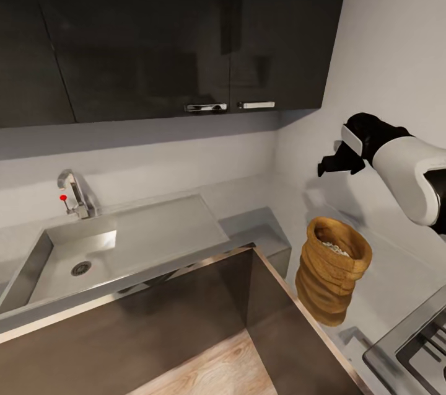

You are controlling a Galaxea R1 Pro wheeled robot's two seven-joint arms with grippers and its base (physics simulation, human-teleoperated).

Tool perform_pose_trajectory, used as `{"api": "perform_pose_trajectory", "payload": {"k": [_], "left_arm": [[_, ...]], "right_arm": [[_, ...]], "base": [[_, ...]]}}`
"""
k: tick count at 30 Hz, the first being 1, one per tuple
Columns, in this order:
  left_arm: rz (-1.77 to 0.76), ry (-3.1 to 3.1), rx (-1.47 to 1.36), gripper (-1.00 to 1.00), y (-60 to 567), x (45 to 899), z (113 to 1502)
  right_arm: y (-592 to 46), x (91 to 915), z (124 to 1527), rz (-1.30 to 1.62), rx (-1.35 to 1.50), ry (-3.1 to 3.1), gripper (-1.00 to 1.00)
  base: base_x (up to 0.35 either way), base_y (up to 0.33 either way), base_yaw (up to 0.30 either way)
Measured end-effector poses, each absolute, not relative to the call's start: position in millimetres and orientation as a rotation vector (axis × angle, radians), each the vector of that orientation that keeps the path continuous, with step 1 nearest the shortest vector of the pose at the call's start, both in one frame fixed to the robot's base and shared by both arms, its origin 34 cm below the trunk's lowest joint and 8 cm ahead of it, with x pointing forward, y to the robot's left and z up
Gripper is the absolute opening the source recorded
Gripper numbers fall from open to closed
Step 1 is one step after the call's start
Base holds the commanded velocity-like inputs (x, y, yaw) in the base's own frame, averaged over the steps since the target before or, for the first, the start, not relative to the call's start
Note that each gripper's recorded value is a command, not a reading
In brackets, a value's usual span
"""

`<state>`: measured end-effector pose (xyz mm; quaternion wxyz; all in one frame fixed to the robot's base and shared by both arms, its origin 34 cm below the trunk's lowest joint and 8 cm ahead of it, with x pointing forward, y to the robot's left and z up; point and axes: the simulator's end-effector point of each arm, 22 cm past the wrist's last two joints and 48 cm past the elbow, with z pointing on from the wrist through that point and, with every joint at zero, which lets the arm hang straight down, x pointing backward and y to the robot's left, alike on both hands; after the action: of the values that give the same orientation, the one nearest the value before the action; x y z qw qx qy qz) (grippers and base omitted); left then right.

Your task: In the kitchen, take the popcorn bag from the countertop, put it into the microwave, and heat it until the popcorn is cooked so the cooked popcorn ends up inside the bag.

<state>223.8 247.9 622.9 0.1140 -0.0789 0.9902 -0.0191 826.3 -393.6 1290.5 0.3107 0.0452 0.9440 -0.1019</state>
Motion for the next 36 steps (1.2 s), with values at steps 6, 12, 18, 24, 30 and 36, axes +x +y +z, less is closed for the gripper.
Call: {"api": "perform_pose_trajectory", "payload": {"k": [6, 12, 18, 24, 30, 36], "left_arm": [[-0.056, 2.902, -0.230, 1.00, 247.8, 224.3, 623.0], [-0.056, 2.902, -0.228, 1.00, 247.8, 224.2, 623.0], [-0.056, 2.903, -0.228, 1.00, 247.6, 224.2, 623.0], [-0.058, 2.904, -0.225, 1.00, 246.6, 224.0, 623.0], [-0.058, 2.904, -0.226, 1.00, 246.5, 223.6, 622.9], [-0.058, 2.904, -0.226, 1.00, 246.5, 223.3, 622.9]], "right_arm": [[-405.4, 821.1, 1274.8, -0.279, 0.139, 2.515, 1.00], [-422.2, 814.2, 1260.7, -0.292, 0.167, 2.535, 1.00], [-439.1, 799.3, 1218.2, -0.308, 0.195, 2.597, 1.00], [-448.1, 788.7, 1191.9, -0.320, 0.209, 2.636, 1.00], [-462.6, 780.9, 1182.5, -0.334, 0.234, 2.650, 1.00], [-469.8, 770.0, 1159.0, -0.345, 0.245, 2.686, 1.00]], "base": [[0.000, 0.000, 0.000], [0.000, 0.000, 0.000], [0.000, 0.000, 0.000], [0.000, 0.000, 0.000], [0.000, 0.000, 0.000], [0.000, 0.000, 0.000]]}}
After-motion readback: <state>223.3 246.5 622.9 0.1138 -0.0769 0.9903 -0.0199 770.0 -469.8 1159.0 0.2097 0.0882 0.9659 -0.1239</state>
